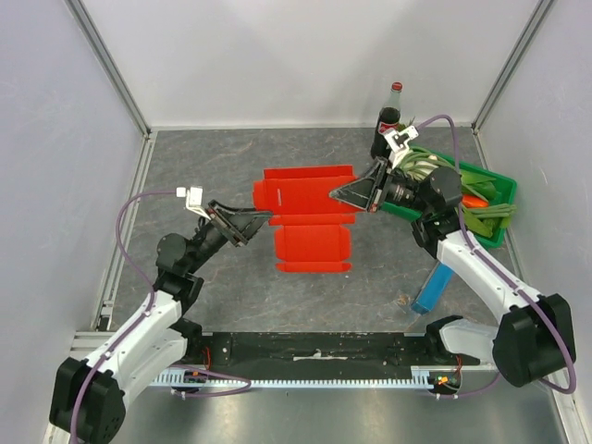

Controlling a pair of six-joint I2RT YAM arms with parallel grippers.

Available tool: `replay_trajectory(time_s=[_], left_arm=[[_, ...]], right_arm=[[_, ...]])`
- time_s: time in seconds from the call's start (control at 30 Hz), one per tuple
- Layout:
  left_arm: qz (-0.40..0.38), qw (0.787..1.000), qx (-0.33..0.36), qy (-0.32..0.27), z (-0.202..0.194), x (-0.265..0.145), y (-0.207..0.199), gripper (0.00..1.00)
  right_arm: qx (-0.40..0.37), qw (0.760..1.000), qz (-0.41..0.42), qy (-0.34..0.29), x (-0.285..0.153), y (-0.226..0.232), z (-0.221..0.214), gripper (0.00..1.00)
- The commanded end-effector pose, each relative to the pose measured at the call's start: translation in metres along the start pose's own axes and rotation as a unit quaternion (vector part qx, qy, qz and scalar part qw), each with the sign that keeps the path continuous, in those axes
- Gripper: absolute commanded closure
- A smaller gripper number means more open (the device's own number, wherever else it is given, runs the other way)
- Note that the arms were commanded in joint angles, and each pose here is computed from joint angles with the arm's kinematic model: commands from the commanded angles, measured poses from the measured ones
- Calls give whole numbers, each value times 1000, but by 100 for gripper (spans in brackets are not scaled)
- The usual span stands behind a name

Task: Fold the paper box

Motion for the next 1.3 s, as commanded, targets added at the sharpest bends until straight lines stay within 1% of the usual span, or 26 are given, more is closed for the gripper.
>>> replay_trajectory(time_s=[0.0,0.03,0.07,0.13,0.17,0.2,0.23,0.27,0.3,0.33,0.37,0.4,0.47,0.5,0.57,0.67,0.77,0.87,0.97,1.07,1.1,1.13,1.17,1.2,1.23,1.27], left_arm=[[-108,994,3,-13,22,2,-47,60],[-112,994,7,-4,22,3,-49,67],[-112,994,10,3,21,5,-50,86],[-115,993,18,16,22,9,-53,98],[-119,992,25,20,22,9,-55,98],[-124,991,35,24,24,10,-60,98],[-106,992,41,49,17,11,-53,98],[-100,992,52,58,17,11,-53,98],[-97,991,65,66,21,13,-57,98],[-94,988,95,77,21,12,-57,98],[-69,989,87,103,12,10,-47,98],[-71,987,100,106,17,10,-54,98],[-58,983,112,132,12,4,-50,98],[-66,980,128,136,15,4,-56,98],[-81,975,129,165,9,0,-62,98],[-86,969,125,192,5,-3,-66,98],[-93,965,129,207,3,-5,-68,98],[-102,962,135,214,0,-7,-70,98],[-106,960,137,220,-2,-8,-68,98],[-85,959,112,247,-8,-9,-62,98],[-83,959,129,239,5,-6,-72,95],[-74,961,136,229,12,-6,-78,86],[-70,963,141,218,20,-7,-86,56],[-73,967,144,199,32,-7,-101,45],[-66,970,148,182,40,-5,-106,39],[-63,970,136,190,41,-2,-107,35]], right_arm=[[-17,1000,24,6,-7,17,-5,100],[-18,1000,25,7,-8,18,-6,100],[-18,1000,23,6,-9,18,-6,100],[-17,1000,22,11,-9,18,-10,100],[-20,999,25,14,-9,18,-10,100],[-2,999,14,31,-10,13,-16,94],[-57,997,0,50,-10,2,-20,81],[-103,993,-36,46,-5,-2,3,65],[-61,986,-110,113,-18,-24,-23,41],[-118,975,-140,126,-22,-34,-15,36],[-145,970,-151,124,-19,-33,2,31],[-141,966,-166,142,-23,-36,0,22],[-180,958,-153,162,-16,-40,11,19],[-163,959,-128,193,-17,-33,0,19],[-208,950,-84,218,-11,-26,2,19],[-225,941,-49,250,-1,-11,-10,18],[-221,936,12,275,8,5,-27,23],[-223,932,40,284,13,13,-38,35],[-225,934,58,273,16,21,-39,54],[-219,937,106,249,22,37,-37,96],[-223,937,104,247,23,37,-36,100],[-211,941,94,248,21,35,-39,100],[-221,941,85,241,20,35,-35,100],[-222,941,75,243,19,32,-37,100],[-221,941,78,244,17,33,-40,100],[-225,940,87,243,15,37,-41,100]])
Point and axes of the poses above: each gripper's point midway between its finger pads, its own x axis out along the fingers, its own y axis along the line the jaws close on, z = x × y, the point moved 1 cm from there along -x, back along the fingers, and after that the axes turned 4 degrees about -x, right-handed, at the moved point
